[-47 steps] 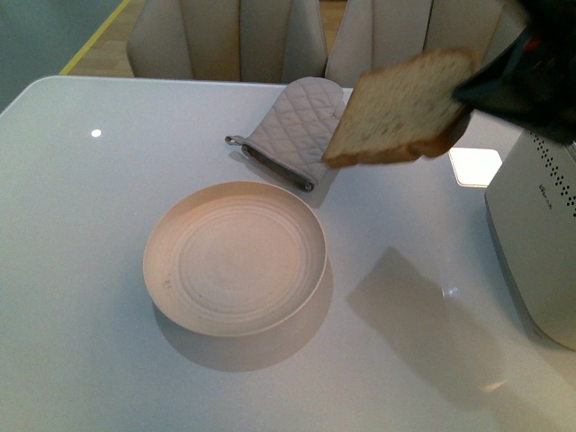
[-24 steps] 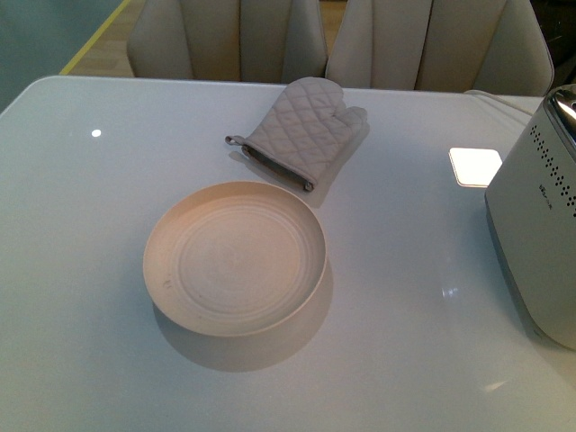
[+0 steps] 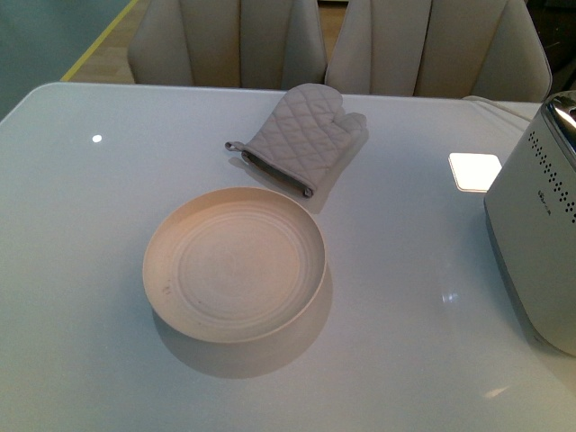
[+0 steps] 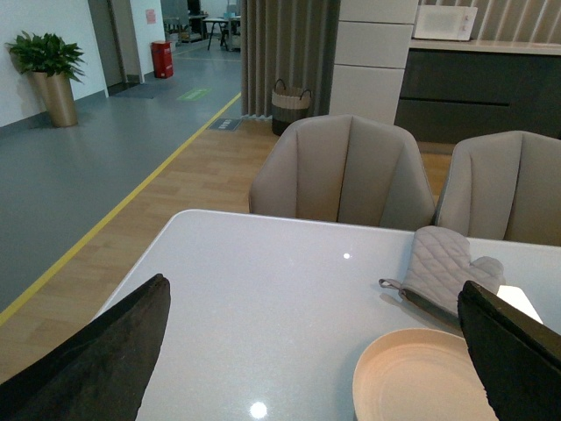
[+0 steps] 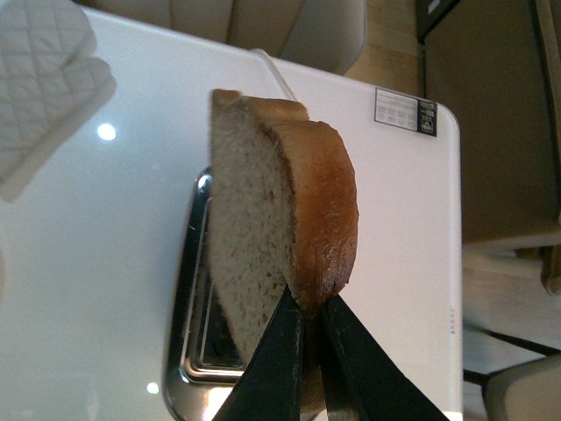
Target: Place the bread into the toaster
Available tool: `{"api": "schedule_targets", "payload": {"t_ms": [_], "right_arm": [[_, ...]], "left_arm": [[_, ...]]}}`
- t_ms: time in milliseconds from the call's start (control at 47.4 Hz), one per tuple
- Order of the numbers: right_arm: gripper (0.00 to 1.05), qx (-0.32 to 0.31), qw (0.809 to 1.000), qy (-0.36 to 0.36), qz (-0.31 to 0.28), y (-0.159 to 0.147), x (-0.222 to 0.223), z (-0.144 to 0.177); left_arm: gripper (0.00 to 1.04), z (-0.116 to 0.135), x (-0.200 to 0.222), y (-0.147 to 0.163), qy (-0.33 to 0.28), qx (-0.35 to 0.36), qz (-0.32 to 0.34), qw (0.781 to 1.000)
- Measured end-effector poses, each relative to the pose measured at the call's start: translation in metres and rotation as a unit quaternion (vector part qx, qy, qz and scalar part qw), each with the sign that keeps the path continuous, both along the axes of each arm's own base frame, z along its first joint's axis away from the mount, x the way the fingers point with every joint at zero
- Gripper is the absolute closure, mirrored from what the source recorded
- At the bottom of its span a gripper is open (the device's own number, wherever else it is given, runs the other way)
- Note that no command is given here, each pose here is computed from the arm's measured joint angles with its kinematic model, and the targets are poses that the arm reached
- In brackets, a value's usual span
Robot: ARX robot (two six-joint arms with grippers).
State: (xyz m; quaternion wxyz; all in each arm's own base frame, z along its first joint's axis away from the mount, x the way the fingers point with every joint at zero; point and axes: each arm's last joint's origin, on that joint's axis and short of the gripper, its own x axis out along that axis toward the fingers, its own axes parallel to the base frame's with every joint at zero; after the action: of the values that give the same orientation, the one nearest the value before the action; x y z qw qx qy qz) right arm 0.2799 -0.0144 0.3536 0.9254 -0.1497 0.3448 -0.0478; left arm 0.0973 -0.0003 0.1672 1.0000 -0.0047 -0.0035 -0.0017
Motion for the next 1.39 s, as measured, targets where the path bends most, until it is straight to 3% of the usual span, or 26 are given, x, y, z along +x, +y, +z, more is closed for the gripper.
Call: {"api": "schedule_targets", "payload": {"t_ms": [569,1391], "right_arm": [[1.02,-0.032,0.997,0.072,-0.022,-0.01,0.008,-0.05],[1.02,-0.046,0.992,0.119,-0.021,-0.008,0.001,-0.081]], "left_arm": [[0.07,0.0,0.0,0.0,0.0,0.0,0.0,1.0],[0.07,0.0,0.0,0.0,0.0,0.0,0.0,1.0]]}}
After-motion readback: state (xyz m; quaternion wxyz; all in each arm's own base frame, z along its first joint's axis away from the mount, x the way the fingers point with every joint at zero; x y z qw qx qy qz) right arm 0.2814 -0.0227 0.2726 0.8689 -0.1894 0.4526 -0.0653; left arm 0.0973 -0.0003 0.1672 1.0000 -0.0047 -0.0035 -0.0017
